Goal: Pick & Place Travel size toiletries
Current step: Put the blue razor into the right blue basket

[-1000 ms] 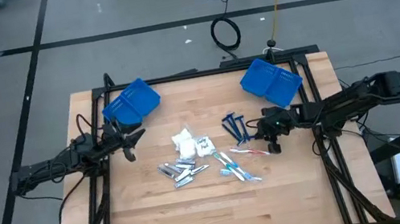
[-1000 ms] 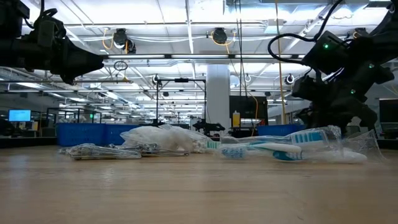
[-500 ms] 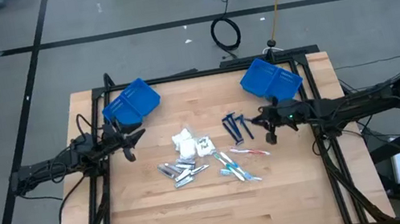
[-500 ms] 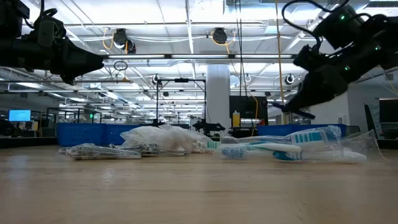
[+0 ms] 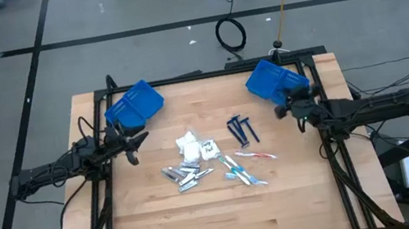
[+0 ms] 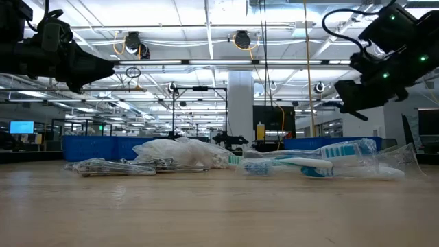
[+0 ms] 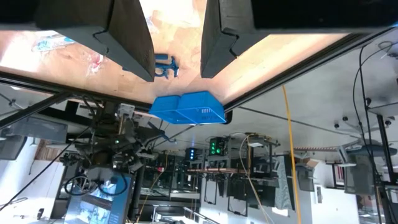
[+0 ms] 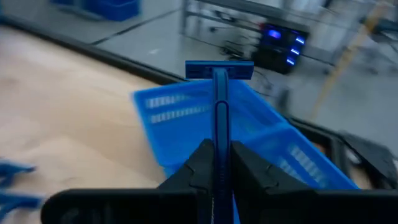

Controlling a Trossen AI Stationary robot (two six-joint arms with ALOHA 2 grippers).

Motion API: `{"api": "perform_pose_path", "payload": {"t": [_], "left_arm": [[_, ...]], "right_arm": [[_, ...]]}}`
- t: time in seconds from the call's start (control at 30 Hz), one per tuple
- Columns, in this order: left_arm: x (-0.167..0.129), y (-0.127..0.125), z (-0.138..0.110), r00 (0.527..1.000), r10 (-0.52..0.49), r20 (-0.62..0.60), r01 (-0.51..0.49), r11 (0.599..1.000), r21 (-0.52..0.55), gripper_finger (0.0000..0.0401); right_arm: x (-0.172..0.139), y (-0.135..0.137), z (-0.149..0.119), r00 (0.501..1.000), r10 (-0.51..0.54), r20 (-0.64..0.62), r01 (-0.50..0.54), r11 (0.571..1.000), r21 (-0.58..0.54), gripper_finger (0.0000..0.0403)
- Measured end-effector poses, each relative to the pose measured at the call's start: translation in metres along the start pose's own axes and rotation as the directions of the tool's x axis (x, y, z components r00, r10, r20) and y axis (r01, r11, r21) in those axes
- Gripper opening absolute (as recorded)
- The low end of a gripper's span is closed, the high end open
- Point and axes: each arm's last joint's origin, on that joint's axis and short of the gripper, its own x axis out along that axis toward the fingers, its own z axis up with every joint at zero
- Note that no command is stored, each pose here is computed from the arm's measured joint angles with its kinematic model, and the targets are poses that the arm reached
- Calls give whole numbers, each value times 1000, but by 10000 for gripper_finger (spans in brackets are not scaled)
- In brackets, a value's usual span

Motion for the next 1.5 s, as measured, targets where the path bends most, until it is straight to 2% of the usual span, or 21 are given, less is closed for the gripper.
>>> {"api": "perform_pose_path", "payload": {"t": [0.2,0.53,0.9,1.07,1.17,1.27,1.5], "left_arm": [[0,0,0,1000,0,0,0,1000,0,127],[0,0,0,1000,0,0,0,1000,0,127],[0,0,0,1000,-1,-1,1,1000,0,127],[0,0,0,1000,0,0,0,1000,0,127],[0,0,0,1000,0,0,0,1000,0,127],[0,0,0,1000,0,0,0,1000,0,127],[0,0,0,1000,-1,0,1,1000,0,127]], "right_arm": [[0,-6,-7,997,-82,-6,82,995,56,27],[14,-22,-36,976,-212,-43,216,965,148,36],[17,-15,-23,985,-166,48,153,967,205,38],[19,-17,-29,982,-182,47,166,957,240,41],[23,-21,-41,979,-191,66,165,944,286,42],[24,-19,-31,973,-186,136,118,909,400,42],[24,-19,-24,968,-181,175,112,932,344,43]]}}
